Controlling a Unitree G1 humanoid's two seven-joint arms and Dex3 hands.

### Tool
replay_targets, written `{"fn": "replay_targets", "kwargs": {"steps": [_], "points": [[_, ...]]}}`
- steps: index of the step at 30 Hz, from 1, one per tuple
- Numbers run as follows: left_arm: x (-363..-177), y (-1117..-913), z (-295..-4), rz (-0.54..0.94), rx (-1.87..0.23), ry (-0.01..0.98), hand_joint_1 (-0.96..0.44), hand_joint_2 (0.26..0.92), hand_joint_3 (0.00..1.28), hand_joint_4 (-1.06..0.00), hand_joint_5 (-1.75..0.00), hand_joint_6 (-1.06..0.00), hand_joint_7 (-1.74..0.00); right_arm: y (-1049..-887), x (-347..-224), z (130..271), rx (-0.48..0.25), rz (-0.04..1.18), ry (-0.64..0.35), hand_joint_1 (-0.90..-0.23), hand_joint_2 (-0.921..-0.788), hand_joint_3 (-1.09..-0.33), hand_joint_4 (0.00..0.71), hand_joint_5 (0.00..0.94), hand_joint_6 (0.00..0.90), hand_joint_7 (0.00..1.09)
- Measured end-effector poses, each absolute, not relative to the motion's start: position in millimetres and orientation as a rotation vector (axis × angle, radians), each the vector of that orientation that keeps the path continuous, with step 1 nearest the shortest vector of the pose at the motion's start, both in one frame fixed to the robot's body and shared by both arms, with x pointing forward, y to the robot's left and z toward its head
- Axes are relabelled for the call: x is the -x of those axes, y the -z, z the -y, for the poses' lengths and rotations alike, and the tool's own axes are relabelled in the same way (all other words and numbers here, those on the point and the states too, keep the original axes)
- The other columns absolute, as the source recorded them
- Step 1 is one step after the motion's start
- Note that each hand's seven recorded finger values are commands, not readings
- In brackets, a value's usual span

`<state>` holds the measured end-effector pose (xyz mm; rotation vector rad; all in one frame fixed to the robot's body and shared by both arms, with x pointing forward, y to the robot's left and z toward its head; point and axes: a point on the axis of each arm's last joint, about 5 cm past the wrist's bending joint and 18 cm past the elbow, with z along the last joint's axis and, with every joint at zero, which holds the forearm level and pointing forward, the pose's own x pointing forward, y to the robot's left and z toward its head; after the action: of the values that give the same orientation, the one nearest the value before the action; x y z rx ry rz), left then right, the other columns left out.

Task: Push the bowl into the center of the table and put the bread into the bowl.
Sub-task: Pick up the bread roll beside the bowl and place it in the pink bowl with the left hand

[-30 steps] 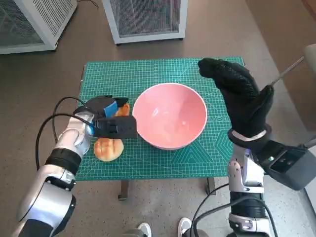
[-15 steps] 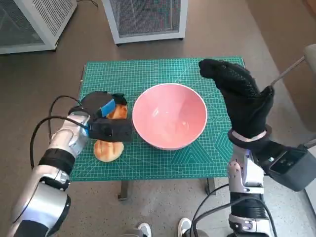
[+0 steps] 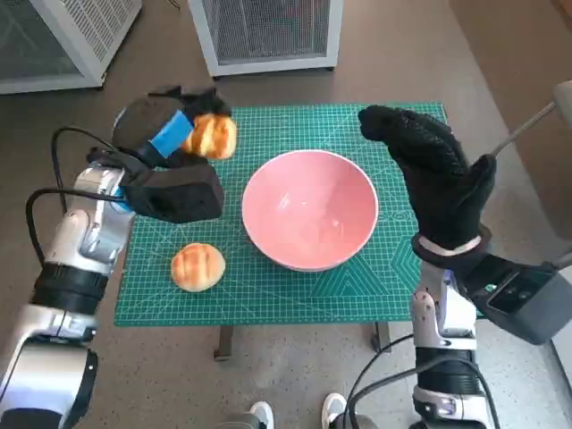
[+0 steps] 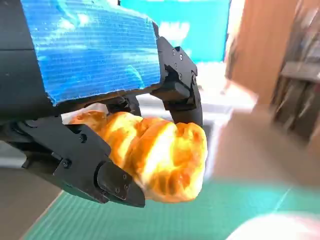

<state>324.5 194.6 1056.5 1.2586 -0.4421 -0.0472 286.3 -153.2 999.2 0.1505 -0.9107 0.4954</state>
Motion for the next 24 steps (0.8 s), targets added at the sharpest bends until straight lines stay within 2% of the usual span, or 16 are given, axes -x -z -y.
{"fn": "replay_targets", "kwargs": {"steps": [8, 17, 21, 24], "points": [[-298.4, -1070, -176, 0.622, -1.200, 0.036, 0.00, 0.920, 0.09, -0.70, -1.13, -0.58, -1.25, -998.7, -286.7, 153.9, -0.167, 0.906, -0.503, -0.382, -0.921, -0.548, 0.495, 0.018, 0.127, 0.90], [-282.1, -1070, -148, 0.772, -1.156, 0.146, 0.00, 0.920, 0.08, -0.69, -1.12, -0.60, -1.24, -998.4, -286.8, 153.9, -0.175, 0.906, -0.511, -0.383, -0.921, -0.551, 0.495, 0.018, 0.121, 0.91], [-280.7, -1062, -140, 0.799, -1.155, 0.222, 0.00, 0.920, 0.11, -0.68, -1.16, -0.55, -1.26, -998.0, -286.6, 154.7, -0.173, 0.904, -0.510, -0.383, -0.921, -0.549, 0.497, 0.020, 0.120, 0.91], [-282.6, -1055, -134, 0.797, -1.146, 0.290, 0.00, 0.921, 0.18, -0.60, -1.26, -0.46, -1.33, -997.2, -286.3, 155.3, -0.175, 0.899, -0.509, -0.383, -0.921, -0.549, 0.497, 0.020, 0.119, 0.91]]}}
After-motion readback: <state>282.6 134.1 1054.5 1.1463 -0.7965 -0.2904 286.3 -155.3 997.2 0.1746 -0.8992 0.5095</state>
